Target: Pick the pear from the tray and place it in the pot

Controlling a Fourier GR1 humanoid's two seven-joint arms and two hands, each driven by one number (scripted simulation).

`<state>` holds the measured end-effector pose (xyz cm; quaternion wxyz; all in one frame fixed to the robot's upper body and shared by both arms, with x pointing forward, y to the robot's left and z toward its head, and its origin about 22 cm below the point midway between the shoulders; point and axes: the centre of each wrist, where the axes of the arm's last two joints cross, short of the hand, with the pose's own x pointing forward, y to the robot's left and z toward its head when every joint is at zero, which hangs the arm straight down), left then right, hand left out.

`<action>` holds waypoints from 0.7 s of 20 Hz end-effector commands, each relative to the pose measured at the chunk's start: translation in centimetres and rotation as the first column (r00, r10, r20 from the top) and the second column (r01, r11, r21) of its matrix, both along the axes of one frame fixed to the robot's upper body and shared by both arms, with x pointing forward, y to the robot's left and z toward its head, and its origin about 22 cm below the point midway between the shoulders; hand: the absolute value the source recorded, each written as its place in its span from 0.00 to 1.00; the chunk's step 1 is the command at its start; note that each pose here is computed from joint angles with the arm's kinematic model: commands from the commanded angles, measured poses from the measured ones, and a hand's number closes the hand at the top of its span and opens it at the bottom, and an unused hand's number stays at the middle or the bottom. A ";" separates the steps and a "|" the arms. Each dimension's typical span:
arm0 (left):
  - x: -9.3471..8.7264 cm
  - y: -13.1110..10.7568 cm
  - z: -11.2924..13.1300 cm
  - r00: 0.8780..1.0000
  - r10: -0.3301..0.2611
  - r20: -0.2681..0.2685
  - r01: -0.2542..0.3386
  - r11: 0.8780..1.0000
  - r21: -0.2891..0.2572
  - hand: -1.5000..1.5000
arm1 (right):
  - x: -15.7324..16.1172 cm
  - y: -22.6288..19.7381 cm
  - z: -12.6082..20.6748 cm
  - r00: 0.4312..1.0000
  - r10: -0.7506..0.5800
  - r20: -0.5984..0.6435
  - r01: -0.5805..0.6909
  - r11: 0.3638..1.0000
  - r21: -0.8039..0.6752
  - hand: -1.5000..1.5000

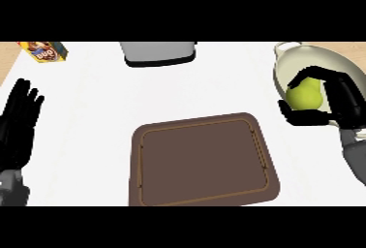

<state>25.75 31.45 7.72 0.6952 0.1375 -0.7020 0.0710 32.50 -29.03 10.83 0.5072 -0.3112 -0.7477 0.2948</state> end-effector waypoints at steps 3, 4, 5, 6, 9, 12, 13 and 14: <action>0.3 -2.1 -0.2 0.997 -0.082 0.015 0.082 0.997 -0.008 0.50 | -5.0 -4.4 6.2 0.983 -0.176 0.049 0.173 0.983 0.068 1.00; 1.9 -3.5 -0.9 0.995 -0.096 0.030 0.096 0.995 0.001 0.50 | -5.2 -5.5 5.2 0.984 -0.178 0.015 0.176 0.983 0.056 1.00; 0.6 -2.7 -0.4 0.995 -0.095 0.010 0.095 0.995 -0.009 0.50 | -6.5 -7.0 6.6 0.986 -0.164 0.019 0.162 0.983 0.088 1.00; 1.3 -2.1 1.2 0.995 -0.102 0.012 0.102 0.995 0.004 0.50 | -5.7 -8.0 5.8 0.980 -0.196 0.019 0.193 0.976 0.106 1.00; 2.0 -3.3 1.6 0.992 -0.124 0.034 0.124 0.992 -0.016 0.50 | -5.7 -10.4 5.7 0.970 -0.241 0.008 0.240 0.966 0.092 1.00; 1.9 -2.4 0.0 0.993 -0.107 0.044 0.107 0.994 0.000 0.50 | -4.7 -12.1 5.2 0.972 -0.233 -0.022 0.233 0.958 0.168 1.00; 0.8 -2.7 0.4 0.992 -0.121 0.030 0.122 0.993 -0.005 0.50 | -4.5 -10.1 5.4 0.963 -0.269 -0.035 0.271 0.951 0.150 1.00; 1.7 -3.4 1.1 0.989 -0.140 0.036 0.140 0.990 0.012 0.50 | -3.0 -12.5 5.1 0.957 -0.290 -0.018 0.290 0.946 0.145 1.00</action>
